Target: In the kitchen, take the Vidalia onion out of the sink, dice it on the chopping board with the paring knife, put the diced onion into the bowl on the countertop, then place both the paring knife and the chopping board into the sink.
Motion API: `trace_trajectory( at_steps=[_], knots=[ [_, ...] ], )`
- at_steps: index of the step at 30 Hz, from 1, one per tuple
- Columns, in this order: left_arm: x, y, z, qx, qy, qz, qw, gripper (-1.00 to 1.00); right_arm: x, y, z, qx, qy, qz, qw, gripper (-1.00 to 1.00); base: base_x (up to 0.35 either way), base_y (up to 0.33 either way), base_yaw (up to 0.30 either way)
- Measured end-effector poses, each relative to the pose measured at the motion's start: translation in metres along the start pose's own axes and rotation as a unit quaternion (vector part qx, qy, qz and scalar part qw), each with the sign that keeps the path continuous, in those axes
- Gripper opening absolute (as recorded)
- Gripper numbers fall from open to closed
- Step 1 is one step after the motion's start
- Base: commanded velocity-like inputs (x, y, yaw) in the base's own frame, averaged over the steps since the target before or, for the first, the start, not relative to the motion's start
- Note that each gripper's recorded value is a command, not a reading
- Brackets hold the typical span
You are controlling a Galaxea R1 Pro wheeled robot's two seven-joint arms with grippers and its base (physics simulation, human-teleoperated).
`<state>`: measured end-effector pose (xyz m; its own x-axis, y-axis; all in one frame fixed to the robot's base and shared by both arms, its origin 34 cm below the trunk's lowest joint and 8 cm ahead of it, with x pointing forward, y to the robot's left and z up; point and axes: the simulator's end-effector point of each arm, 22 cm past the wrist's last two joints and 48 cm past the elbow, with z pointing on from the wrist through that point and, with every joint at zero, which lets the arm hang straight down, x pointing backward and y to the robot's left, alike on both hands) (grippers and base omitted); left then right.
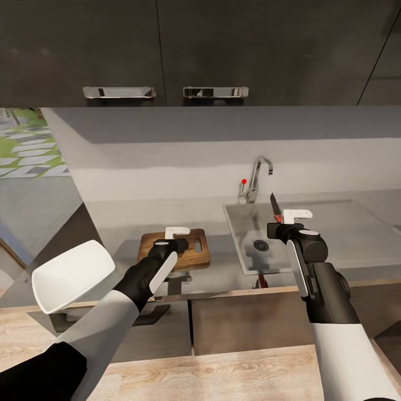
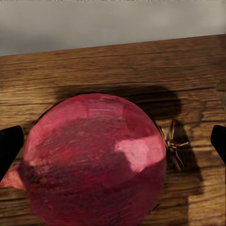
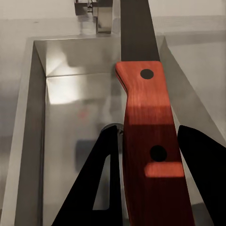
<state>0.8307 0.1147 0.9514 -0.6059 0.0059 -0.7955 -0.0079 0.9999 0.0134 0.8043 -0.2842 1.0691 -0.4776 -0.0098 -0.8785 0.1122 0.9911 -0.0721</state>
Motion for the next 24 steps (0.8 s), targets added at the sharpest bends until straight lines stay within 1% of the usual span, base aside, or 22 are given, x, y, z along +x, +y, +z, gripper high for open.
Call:
trace_trajectory(
  at_steps=[24],
  knots=[
    [-0.0027, -0.0007, -0.0013, 0.001, -0.003, -0.001, 1.0000, 1.00, -0.0009, -0.0001, -0.0005, 0.000, -0.001, 0.000, 1.0000, -1.00, 0.000, 0.000, 0.000]
  ],
)
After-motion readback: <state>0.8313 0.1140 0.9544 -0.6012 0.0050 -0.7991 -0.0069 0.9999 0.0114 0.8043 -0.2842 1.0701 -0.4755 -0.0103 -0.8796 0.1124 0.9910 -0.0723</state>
